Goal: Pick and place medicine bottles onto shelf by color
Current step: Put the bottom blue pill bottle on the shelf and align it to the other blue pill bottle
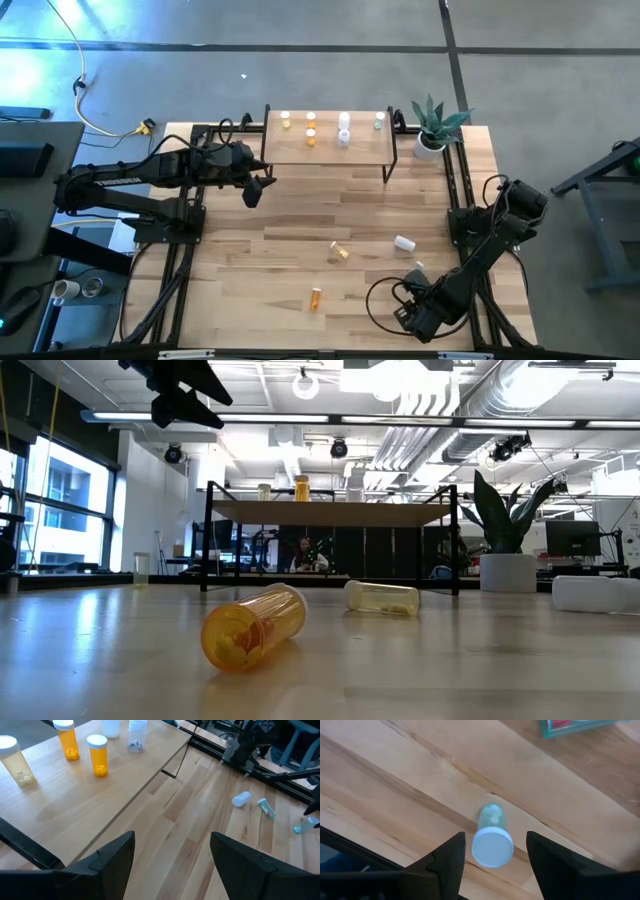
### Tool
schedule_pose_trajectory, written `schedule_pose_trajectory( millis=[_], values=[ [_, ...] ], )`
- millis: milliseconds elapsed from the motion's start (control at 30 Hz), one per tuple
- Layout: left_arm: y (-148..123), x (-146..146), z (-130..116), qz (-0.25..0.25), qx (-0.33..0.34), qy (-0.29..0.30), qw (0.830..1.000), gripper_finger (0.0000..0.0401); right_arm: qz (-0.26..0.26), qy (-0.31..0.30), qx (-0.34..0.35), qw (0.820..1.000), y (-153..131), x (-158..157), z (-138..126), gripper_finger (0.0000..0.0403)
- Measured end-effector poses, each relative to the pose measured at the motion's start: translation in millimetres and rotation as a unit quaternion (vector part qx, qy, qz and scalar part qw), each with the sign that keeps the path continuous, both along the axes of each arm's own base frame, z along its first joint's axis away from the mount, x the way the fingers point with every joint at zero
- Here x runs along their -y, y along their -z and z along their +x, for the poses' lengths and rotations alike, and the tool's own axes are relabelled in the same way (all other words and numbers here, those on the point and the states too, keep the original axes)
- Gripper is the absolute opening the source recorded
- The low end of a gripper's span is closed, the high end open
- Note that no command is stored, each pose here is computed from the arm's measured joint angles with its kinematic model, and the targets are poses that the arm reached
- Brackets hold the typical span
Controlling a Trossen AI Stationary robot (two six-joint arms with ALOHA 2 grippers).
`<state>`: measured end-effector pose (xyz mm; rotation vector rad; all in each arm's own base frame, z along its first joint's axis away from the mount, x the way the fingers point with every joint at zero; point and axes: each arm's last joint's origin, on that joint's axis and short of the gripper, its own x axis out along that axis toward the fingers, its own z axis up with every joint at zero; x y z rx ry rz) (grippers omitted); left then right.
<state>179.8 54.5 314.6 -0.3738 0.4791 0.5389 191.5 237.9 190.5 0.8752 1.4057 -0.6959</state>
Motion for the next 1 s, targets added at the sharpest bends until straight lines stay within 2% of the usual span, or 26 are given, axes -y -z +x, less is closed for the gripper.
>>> schedule_pose_trajectory(
  millis=[133,567,767,1000],
  values=[
    [0.0,0.1,0.0,0.000,0.000,0.000,1.000,0.0248,0.001,0.001,0.000,1.000,0.0,-0.1,0.0,0.0196],
    [0.0,0.0,0.0,0.000,0.000,0.000,1.000,0.0248,0.004,0.004,-0.004,1.000,-0.1,0.0,0.2,0.0116],
    [0.0,0.1,0.0,0.001,0.000,0.001,1.000,0.0248,0.014,0.001,-0.012,1.000,-1.9,-0.9,0.5,0.0109],
    [-0.1,0.1,0.1,0.001,0.000,0.001,1.000,0.0248,0.029,-0.010,0.006,1.000,-14.5,1.6,15.5,0.0109]
  ],
)
